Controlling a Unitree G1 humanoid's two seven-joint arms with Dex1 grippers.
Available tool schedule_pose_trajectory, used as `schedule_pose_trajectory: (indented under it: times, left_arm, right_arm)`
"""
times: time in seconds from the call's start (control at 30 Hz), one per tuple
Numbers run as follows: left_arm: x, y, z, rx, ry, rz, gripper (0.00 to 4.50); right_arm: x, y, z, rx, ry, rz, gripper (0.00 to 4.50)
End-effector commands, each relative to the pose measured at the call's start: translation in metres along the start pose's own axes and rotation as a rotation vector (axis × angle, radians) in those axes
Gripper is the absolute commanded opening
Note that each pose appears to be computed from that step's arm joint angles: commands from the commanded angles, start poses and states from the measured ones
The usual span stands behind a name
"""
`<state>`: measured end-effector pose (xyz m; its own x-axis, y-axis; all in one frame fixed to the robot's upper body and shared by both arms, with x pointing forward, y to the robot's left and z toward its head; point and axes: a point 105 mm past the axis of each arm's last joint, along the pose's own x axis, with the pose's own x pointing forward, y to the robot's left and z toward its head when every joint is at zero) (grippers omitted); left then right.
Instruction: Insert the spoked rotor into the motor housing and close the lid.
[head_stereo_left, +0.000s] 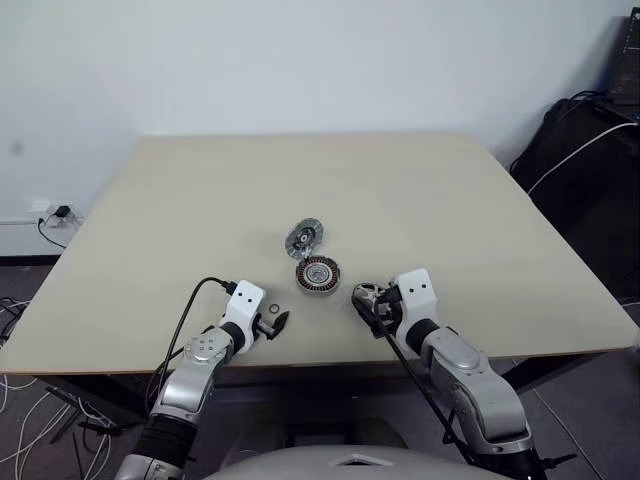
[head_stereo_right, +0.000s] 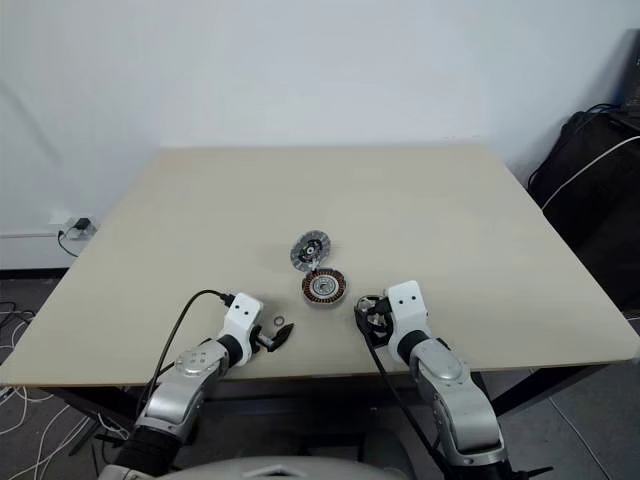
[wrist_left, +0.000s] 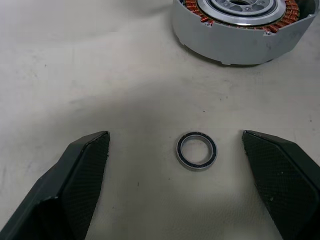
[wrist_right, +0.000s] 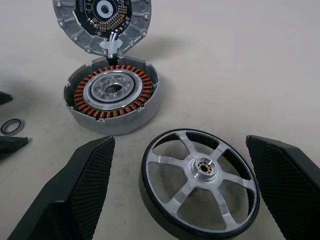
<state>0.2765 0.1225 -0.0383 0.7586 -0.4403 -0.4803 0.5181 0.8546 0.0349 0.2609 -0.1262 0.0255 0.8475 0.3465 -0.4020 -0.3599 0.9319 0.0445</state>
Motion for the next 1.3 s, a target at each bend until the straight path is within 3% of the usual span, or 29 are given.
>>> schedule_pose_trajectory:
  times: [0.03,0.4,0.6,0.73,0.83,1.07,1.3]
  left_arm:
    - [0.002,0.006,-0.004,-0.005,0.032,0.039,4.08]
    - [-0.003,0.007,-0.013,-0.04,0.061,0.046,0.68]
    - [-0.005,0.005,0.019,-0.072,-0.043,0.037,0.67]
    - [-0.001,-0.005,0.068,-0.069,-0.207,-0.025,0.67]
    - [0.005,-0.014,0.089,-0.039,-0.259,-0.08,0.67]
    - [0.025,-0.024,0.109,0.001,-0.284,-0.135,0.67]
    - [0.05,-0.033,0.112,0.029,-0.264,-0.175,0.67]
  right_arm:
    - [-0.001,0.0,0.013,-0.004,-0.06,-0.007,4.5]
    - [0.0,0.001,0.015,-0.003,-0.067,-0.004,4.5]
    - [0.001,0.002,0.016,-0.004,-0.068,0.004,4.5]
    - [0.002,0.003,0.016,-0.009,-0.065,0.01,4.5]
    - [0.003,0.004,0.016,-0.012,-0.063,0.013,4.5]
    - [0.003,0.004,0.015,-0.013,-0.062,0.008,4.5]
    - [0.001,0.003,0.016,-0.018,-0.065,-0.006,4.5]
